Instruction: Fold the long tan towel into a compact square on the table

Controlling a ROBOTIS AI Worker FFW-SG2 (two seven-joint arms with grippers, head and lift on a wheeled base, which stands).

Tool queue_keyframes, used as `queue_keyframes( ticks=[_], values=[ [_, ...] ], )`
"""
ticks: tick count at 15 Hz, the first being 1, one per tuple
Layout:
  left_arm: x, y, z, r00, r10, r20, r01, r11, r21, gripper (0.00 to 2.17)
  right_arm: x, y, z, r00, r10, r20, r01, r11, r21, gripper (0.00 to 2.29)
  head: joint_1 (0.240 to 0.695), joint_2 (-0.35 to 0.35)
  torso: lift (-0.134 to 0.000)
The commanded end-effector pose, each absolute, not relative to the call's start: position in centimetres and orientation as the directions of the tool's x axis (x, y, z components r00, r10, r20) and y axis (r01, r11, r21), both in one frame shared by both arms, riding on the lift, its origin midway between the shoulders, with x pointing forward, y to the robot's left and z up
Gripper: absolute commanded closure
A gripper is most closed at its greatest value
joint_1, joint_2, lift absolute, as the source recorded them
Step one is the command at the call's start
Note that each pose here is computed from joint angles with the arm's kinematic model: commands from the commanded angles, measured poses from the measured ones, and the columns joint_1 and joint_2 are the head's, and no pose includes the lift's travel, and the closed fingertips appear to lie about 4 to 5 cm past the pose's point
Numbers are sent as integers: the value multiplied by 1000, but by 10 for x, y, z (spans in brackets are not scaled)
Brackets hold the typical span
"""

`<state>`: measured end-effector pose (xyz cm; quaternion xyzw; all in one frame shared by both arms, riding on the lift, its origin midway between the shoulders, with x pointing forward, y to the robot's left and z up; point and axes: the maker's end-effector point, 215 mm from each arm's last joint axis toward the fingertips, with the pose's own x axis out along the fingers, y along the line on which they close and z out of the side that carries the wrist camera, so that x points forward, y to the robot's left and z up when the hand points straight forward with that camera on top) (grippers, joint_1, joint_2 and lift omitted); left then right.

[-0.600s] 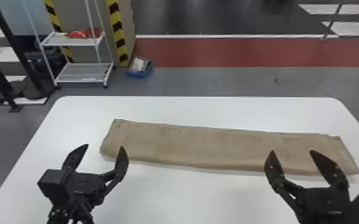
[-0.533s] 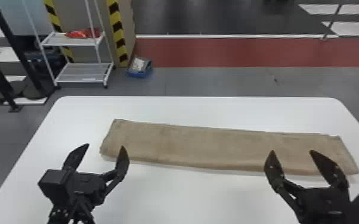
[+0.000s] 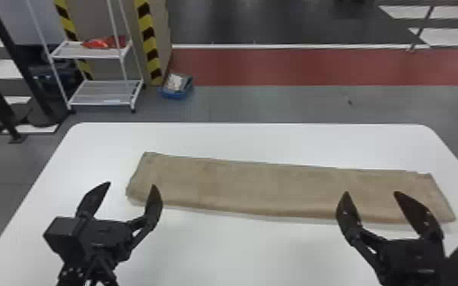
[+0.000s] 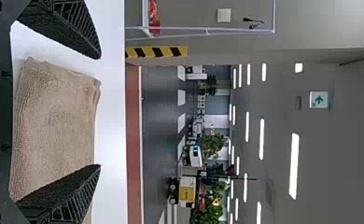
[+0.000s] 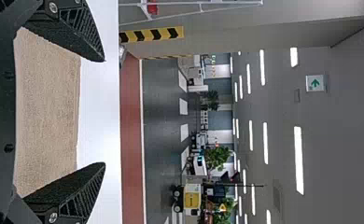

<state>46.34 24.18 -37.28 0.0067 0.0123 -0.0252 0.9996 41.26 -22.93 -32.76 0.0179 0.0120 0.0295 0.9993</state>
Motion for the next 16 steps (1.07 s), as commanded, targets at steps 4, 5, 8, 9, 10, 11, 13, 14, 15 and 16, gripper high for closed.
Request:
queue_keyframes(
  ticks=[4, 5, 8, 9, 10, 11, 13, 14, 15, 16],
  values=[
    [474, 241, -379, 998, -52, -32, 52, 999, 13, 39, 413, -230, -329, 998, 58, -28, -57, 998, 35, 90, 695, 17, -113],
    [486, 239, -383, 998, -56, -35, 56, 998, 9, 39, 416, -230, -332, 998, 58, -33, -57, 998, 35, 90, 695, 17, -113],
    [534, 232, -396, 994, -75, -82, 75, 997, 0, 73, 418, -230, -342, 997, 57, -47, -56, 998, 29, 90, 695, 9, -113],
    [554, 235, -406, 989, -72, -126, 70, 997, -20, 90, 418, -230, -343, 997, 59, -47, -57, 998, 30, 90, 695, 5, -113],
    [571, 238, -416, 982, -73, -175, 69, 997, -30, 107, 418, -230, -343, 997, 59, -48, -58, 998, 30, 90, 695, 3, -113],
    [586, 240, -425, 975, -78, -210, 72, 997, -38, 137, 418, -231, -344, 997, 59, -51, -58, 998, 29, 90, 695, 3, -113],
    [599, 248, -431, 969, -71, -237, 64, 997, -37, 151, 418, -228, -348, 996, 68, -56, -67, 997, 26, 90, 695, 8, -113],
    [597, 254, -440, 961, -64, -270, 55, 998, -39, 151, 419, -226, -349, 995, 76, -58, -75, 997, 24, 90, 695, 11, -113],
    [598, 258, -440, 960, -60, -272, 52, 998, -35, 151, 419, -226, -351, 995, 78, -62, -77, 997, 26, 90, 695, 15, -113],
    [598, 263, -440, 961, -52, -272, 45, 999, -31, 151, 420, -226, -350, 995, 79, -59, -78, 997, 24, 90, 695, 26, -113]
  ],
)
